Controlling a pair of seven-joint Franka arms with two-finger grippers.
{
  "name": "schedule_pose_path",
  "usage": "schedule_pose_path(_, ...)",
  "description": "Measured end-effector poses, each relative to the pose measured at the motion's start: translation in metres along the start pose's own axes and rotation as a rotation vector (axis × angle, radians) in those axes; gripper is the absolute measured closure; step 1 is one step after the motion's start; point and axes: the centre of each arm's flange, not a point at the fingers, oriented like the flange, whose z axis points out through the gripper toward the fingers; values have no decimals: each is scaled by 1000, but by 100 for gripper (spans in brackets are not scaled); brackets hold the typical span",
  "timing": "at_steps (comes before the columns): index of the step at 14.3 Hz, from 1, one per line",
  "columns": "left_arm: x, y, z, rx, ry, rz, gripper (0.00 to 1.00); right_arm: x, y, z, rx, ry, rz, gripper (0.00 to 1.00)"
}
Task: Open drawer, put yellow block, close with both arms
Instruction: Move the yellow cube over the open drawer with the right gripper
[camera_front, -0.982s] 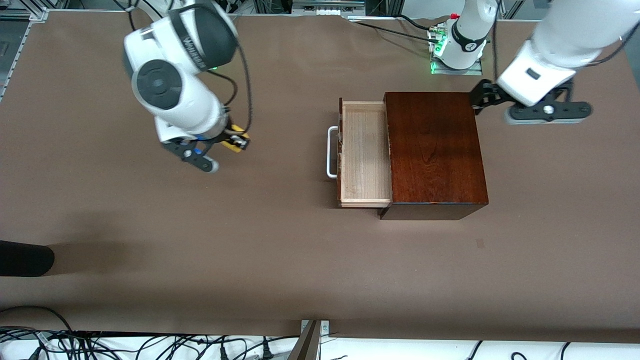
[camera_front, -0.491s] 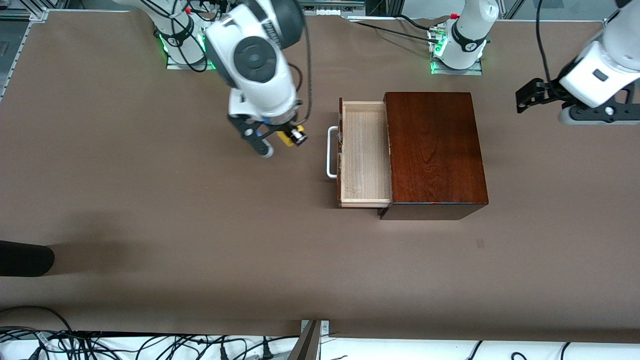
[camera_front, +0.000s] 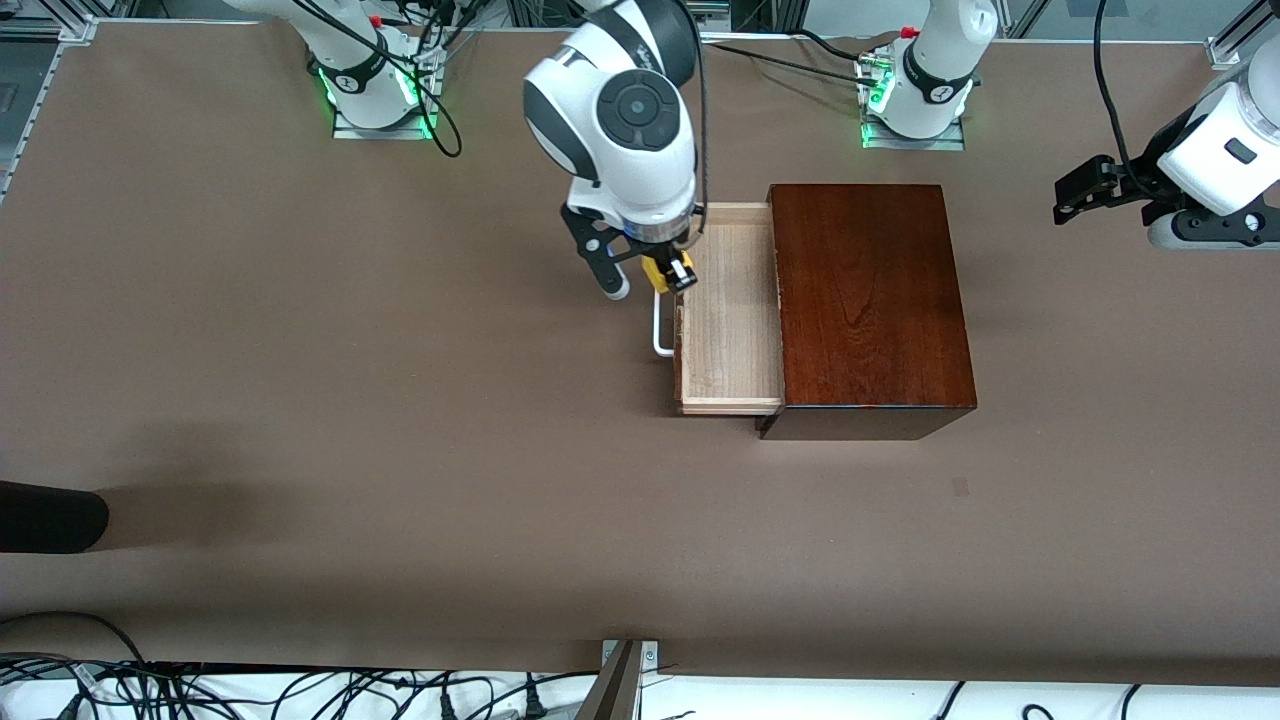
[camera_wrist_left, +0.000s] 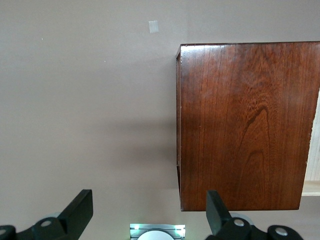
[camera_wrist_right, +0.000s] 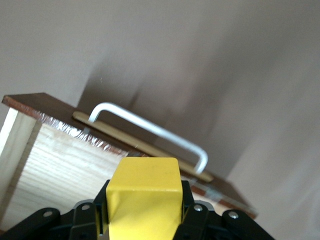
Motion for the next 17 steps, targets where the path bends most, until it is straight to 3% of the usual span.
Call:
schedule_pose_path(7, 2, -1, -2, -1, 15, -2, 0, -39, -6, 25, 94, -59, 206, 44)
schedule_pose_path(17, 23, -21, 10, -5, 11, -41, 0, -70, -2, 88, 100, -66, 224, 44)
